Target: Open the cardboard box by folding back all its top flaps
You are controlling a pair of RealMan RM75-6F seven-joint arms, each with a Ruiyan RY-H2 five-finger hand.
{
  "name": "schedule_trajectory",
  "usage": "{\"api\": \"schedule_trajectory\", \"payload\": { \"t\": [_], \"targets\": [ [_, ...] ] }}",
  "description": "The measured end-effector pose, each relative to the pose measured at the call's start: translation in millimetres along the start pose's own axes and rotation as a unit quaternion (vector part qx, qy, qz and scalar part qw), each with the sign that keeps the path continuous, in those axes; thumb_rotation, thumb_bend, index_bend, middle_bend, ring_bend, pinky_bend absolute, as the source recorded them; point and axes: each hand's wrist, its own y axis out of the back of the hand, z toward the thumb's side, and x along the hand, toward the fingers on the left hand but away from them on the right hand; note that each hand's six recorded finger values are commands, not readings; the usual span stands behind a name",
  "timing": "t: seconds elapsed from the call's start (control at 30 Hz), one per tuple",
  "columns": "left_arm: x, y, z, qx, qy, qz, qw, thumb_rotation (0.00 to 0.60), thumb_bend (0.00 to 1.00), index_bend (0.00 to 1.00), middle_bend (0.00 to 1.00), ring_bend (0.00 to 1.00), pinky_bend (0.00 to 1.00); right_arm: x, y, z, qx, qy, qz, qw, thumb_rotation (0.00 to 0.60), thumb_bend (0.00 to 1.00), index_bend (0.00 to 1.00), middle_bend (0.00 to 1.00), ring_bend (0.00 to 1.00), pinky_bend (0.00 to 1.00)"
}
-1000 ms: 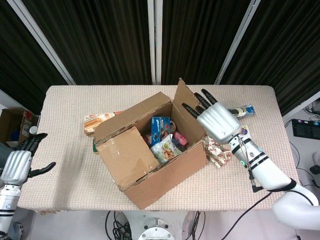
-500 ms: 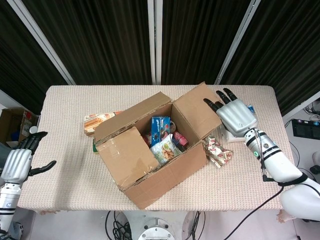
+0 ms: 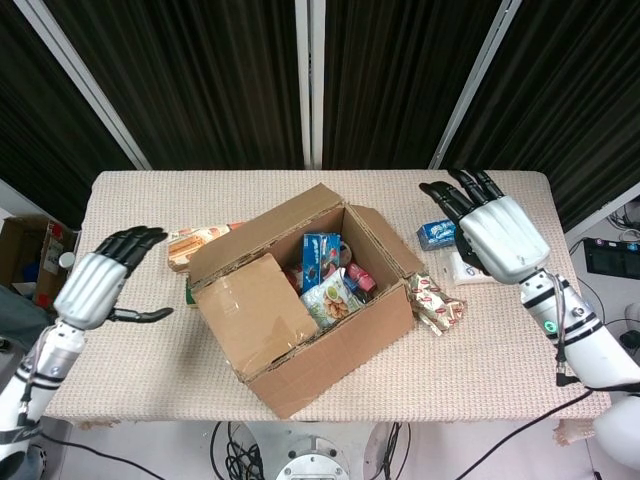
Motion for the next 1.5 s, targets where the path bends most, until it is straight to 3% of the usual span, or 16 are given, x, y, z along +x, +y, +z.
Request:
{"api": "schedule_trajectory", "payload": {
  "t": [0.1, 0.17, 0.23, 0.33, 0.5, 0.6, 0.77, 0.97, 1.27, 1.5],
  "targets": [
    [30, -4, 29, -0.006, -0.052, -0.024, 0.9983, 0.244, 0.08, 0.15, 0.14, 0.11, 0.19, 16, 11, -5, -0.025, 0.001, -0.020, 0.9995, 0.600, 0.77, 0.00, 0.13, 0.00, 0.00],
    [48, -9, 46, -0.007, -0.083, -0.040, 0.9957, 0.249, 0.22, 0.17, 0.15, 0.11, 0.19, 27, 19, -9, -0.033, 0.002, -0.036, 0.9988, 0.600, 0.77, 0.00, 0.13, 0.00, 0.00],
    [66, -16, 68, -0.009, -0.118, -0.057, 0.9914, 0.259, 0.42, 0.19, 0.15, 0.11, 0.19, 38, 26, -13, -0.033, 0.000, -0.049, 0.9982, 0.600, 0.77, 0.00, 0.13, 0.00, 0.00],
    [88, -27, 95, -0.013, -0.160, -0.077, 0.9839, 0.291, 0.57, 0.21, 0.16, 0.12, 0.19, 51, 33, -19, -0.037, -0.005, -0.065, 0.9971, 0.600, 0.77, 0.00, 0.13, 0.00, 0.00],
    [115, -45, 128, 0.009, -0.215, -0.094, 0.9721, 0.313, 0.59, 0.22, 0.22, 0.13, 0.19, 67, 39, -31, -0.046, -0.014, -0.083, 0.9954, 0.600, 0.77, 0.00, 0.13, 0.00, 0.00],
    [125, -56, 139, 0.024, -0.229, -0.114, 0.9665, 0.317, 0.59, 0.23, 0.25, 0.13, 0.19, 72, 40, -38, -0.050, -0.020, -0.086, 0.9948, 0.600, 0.77, 0.00, 0.13, 0.00, 0.00],
    [139, -75, 147, 0.075, -0.244, -0.156, 0.9543, 0.375, 0.61, 0.24, 0.25, 0.13, 0.19, 76, 40, -47, -0.056, -0.026, -0.089, 0.9941, 0.600, 0.77, 0.00, 0.13, 0.00, 0.00],
    [150, -90, 148, 0.129, -0.245, -0.196, 0.9407, 0.402, 0.64, 0.28, 0.29, 0.13, 0.19, 76, 39, -52, -0.061, -0.028, -0.092, 0.9935, 0.600, 0.77, 0.00, 0.13, 0.00, 0.00],
    [150, -89, 134, 0.160, -0.226, -0.224, 0.9344, 0.414, 0.64, 0.32, 0.35, 0.13, 0.19, 73, 36, -57, -0.067, -0.029, -0.092, 0.9931, 0.600, 0.77, 0.00, 0.13, 0.00, 0.00],
    [144, -89, 123, 0.176, -0.211, -0.254, 0.9275, 0.473, 0.64, 0.34, 0.40, 0.13, 0.19, 67, 34, -57, -0.069, -0.027, -0.089, 0.9933, 0.600, 0.77, 0.00, 0.13, 0.00, 0.00]
  ]
}}
